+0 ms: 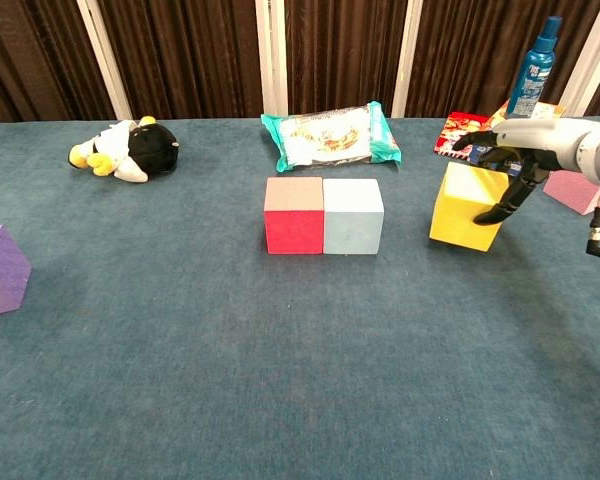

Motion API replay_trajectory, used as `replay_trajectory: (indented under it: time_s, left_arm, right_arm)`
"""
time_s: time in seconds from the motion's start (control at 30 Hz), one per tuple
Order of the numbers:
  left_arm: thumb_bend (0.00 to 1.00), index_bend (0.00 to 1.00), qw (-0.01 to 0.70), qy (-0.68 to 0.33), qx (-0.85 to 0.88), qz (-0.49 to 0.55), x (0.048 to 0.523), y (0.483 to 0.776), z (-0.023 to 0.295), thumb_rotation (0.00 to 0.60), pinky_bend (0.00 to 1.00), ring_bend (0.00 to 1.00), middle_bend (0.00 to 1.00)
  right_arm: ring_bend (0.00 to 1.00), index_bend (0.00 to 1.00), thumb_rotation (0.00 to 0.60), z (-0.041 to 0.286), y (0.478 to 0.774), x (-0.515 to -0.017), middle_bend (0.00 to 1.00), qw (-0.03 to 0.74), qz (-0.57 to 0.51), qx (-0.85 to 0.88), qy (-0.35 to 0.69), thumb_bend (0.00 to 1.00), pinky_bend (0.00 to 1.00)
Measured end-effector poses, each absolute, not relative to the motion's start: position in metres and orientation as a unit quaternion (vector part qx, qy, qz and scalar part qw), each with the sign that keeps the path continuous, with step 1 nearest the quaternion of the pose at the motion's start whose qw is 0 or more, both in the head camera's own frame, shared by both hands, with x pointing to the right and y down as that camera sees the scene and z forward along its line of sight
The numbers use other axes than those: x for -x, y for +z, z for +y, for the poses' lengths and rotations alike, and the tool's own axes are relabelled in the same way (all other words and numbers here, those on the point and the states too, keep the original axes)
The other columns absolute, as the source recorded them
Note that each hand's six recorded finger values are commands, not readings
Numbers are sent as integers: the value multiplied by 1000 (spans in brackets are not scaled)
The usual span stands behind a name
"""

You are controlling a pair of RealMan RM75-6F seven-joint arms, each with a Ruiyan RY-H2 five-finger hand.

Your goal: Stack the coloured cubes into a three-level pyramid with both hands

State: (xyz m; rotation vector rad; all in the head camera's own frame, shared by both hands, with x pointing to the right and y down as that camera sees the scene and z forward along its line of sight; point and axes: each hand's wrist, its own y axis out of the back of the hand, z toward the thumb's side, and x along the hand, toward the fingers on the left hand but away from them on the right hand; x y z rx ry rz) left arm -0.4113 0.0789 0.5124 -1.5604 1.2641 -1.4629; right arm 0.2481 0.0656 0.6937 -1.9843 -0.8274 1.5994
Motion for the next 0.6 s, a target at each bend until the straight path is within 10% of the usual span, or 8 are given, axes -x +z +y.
replay_trajectory:
  time_s: [0.6]
  left_arm:
    - [76, 0, 327, -567, 587, 476, 413, 518, 79, 600, 3, 0, 0]
  right_arm:
    - [360, 0, 600, 34, 690, -208, 449, 307, -193, 768, 528, 268, 0]
